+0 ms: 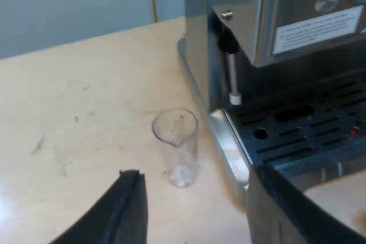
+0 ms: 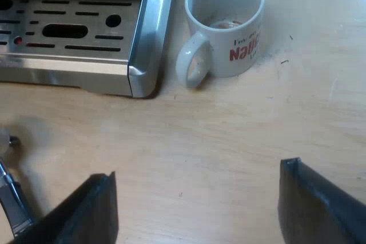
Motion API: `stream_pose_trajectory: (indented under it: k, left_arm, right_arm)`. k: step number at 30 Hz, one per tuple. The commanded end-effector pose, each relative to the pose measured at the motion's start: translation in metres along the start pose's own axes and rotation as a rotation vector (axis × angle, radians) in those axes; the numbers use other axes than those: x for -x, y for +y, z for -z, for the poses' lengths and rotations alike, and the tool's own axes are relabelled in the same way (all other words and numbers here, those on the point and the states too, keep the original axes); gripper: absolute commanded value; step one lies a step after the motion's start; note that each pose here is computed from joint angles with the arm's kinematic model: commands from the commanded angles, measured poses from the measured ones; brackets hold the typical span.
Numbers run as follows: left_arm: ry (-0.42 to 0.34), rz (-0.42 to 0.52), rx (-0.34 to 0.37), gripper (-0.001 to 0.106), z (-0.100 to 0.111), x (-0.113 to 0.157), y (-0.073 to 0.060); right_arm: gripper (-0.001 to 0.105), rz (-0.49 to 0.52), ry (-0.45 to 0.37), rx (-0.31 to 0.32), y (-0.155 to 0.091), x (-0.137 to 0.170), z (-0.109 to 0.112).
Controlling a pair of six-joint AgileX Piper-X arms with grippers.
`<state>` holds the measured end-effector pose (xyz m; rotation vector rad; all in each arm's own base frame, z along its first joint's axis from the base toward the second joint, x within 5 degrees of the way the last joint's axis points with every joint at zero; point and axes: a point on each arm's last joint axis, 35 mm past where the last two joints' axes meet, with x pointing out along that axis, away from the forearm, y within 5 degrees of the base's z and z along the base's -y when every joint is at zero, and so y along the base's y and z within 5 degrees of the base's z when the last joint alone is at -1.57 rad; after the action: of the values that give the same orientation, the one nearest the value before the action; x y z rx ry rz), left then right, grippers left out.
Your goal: Grind coffee beans and then tamp
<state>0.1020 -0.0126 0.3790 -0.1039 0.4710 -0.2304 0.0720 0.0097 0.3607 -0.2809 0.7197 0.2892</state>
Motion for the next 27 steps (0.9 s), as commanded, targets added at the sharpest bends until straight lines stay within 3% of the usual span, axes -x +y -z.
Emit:
stream_pose_trajectory:
  k: [1,6,10,13,17,21,27]
  left_arm:
    - [-0.009,0.024,0.035,0.043,0.003,0.014,0.001]
    - [-0.111,0.017,0.012,0.043,0.012,0.045,-0.006]
    - [-0.241,0.024,-0.025,0.043,0.026,0.08,-0.015]
    - [-0.287,0.027,-0.035,0.043,0.039,0.098,-0.02]
    - [-0.311,0.028,-0.04,0.043,0.058,0.116,-0.024]
    - [-0.3,0.028,-0.036,0.043,0.063,0.117,-0.025]
    - [-0.289,0.02,-0.03,0.043,0.064,0.119,-0.025]
  right_arm:
    - [0.062,0.01,-0.048,0.018,0.002,0.011,0.001]
    - [0.062,0.038,-0.135,0.028,0.005,0.022,0.008]
    - [0.062,0.064,-0.221,0.017,0.009,0.027,0.02]
    - [0.062,0.077,-0.269,0.012,0.014,0.031,0.032]
    - [0.062,0.096,-0.331,0.019,0.02,0.034,0.051]
    - [0.062,0.117,-0.399,0.027,0.025,0.042,0.066]
    - [0.062,0.081,-0.368,0.017,0.027,0.043,0.07]
